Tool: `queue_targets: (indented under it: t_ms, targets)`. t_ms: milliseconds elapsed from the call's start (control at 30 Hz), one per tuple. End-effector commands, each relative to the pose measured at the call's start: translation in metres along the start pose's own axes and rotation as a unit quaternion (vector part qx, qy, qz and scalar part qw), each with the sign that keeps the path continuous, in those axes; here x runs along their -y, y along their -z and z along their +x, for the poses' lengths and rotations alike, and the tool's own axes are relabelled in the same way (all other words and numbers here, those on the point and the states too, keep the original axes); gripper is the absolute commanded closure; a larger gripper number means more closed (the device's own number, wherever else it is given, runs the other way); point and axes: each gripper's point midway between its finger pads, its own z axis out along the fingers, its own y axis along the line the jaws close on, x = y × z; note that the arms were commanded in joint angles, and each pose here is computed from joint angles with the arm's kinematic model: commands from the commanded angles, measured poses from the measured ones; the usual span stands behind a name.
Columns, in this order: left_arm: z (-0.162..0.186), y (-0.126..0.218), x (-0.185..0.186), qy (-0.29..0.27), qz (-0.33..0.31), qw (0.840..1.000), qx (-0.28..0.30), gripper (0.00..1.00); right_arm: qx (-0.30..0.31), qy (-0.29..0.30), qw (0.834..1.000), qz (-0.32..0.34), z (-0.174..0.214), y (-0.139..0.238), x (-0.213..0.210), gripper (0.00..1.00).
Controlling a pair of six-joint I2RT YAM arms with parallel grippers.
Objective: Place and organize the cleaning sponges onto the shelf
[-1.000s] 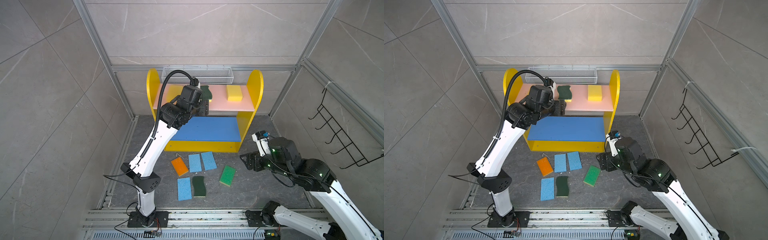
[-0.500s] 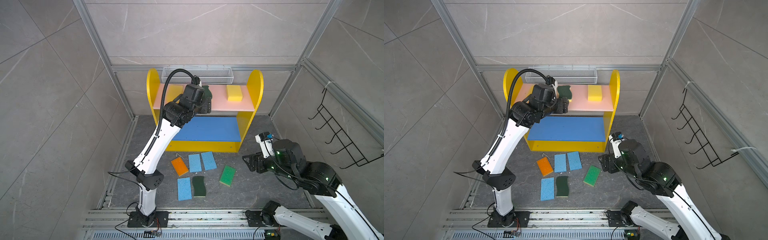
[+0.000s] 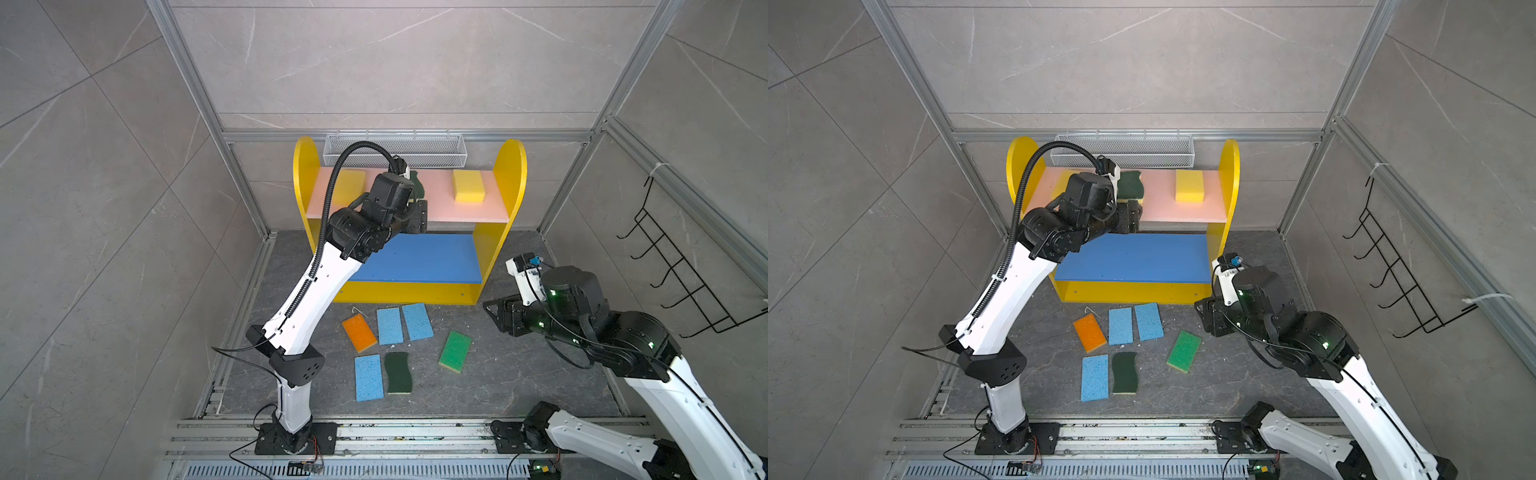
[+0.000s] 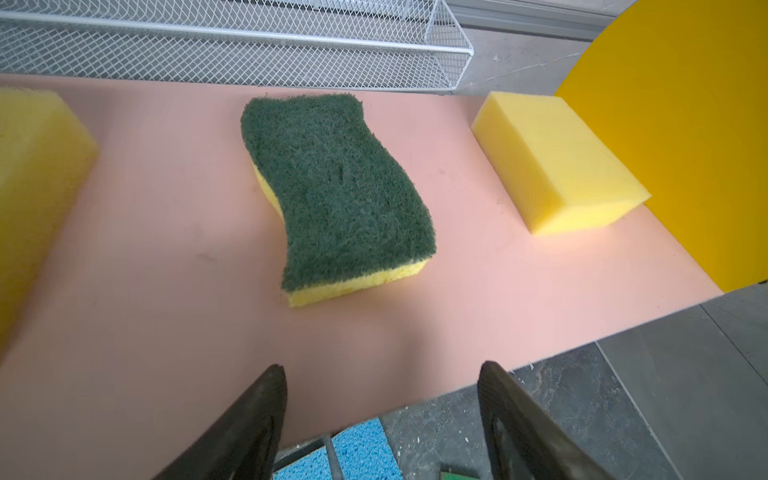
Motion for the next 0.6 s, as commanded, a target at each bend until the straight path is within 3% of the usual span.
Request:
queue_targets:
  t_ms: [0, 200, 367, 567]
  targets:
    - [-0.019, 0.050, -0.004, 0.006, 0.022, 0.999, 0.033, 0.26, 0.023, -0.006, 0.999, -0.032, -0.023, 0.004, -0.015, 0.45]
    - [-0.006, 0.078, -0.020, 0.010, 0.011, 0.999, 0.028, 0.27, 0.062, -0.015, 0.996, -0.069, -0.070, 0.001, -0.040, 0.55]
    - [0.017, 0.099, -0.039, 0.015, -0.002, 1.000, 0.017, 0.31, 0.101, -0.020, 0.989, -0.105, -0.113, -0.006, -0.064, 0.69]
    - [0.043, 0.119, -0.057, 0.017, -0.009, 1.000, 0.008, 0.36, 0.136, -0.023, 0.985, -0.104, -0.159, -0.027, -0.078, 0.75]
